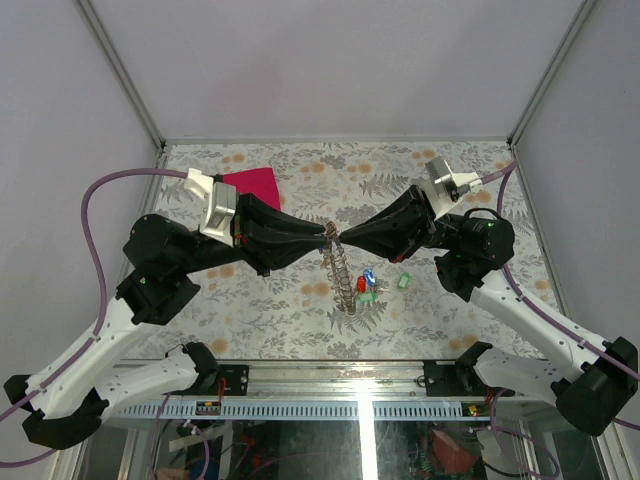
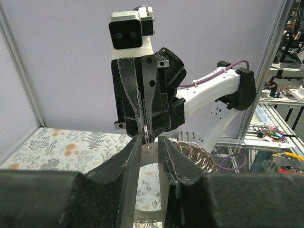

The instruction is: Put the keys on the keyring

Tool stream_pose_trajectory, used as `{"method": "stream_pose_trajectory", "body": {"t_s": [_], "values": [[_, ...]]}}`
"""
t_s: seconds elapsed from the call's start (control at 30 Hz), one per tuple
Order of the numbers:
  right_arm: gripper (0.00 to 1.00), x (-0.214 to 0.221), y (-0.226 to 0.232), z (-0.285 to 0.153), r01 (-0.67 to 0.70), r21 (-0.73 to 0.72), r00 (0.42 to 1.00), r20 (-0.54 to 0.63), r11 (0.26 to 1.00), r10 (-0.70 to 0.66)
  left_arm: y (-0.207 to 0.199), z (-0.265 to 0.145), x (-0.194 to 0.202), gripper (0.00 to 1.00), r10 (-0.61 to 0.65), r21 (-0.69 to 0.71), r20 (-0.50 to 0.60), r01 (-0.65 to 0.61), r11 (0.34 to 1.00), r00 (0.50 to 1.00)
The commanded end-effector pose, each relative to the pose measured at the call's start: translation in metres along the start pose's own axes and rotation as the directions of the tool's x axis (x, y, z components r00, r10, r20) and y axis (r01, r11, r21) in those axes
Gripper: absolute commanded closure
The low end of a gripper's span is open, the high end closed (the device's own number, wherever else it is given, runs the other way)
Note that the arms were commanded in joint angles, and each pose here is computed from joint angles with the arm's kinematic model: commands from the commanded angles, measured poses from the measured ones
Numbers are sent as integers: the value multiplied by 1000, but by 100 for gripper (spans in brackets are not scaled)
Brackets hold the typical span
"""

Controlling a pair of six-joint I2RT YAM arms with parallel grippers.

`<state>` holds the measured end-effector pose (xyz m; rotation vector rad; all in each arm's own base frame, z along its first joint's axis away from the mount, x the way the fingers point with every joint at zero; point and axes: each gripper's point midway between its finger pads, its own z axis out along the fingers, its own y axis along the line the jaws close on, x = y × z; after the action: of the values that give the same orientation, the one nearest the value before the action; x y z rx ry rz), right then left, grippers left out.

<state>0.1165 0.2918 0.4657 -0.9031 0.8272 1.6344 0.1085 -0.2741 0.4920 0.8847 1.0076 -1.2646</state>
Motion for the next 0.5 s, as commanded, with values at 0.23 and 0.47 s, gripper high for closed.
{"method": "stream_pose_trajectory", "body": {"t_s": [0.23,0.47], "values": [[100,-30,14,8,92,-44,992,94,995,-88,1,9,-5,79,11,25,44,-13,1000,999],[100,-30,12,8,92,-44,992,92,995,-88,0,12,0,79,-1,46,31,0,999,1000]]}}
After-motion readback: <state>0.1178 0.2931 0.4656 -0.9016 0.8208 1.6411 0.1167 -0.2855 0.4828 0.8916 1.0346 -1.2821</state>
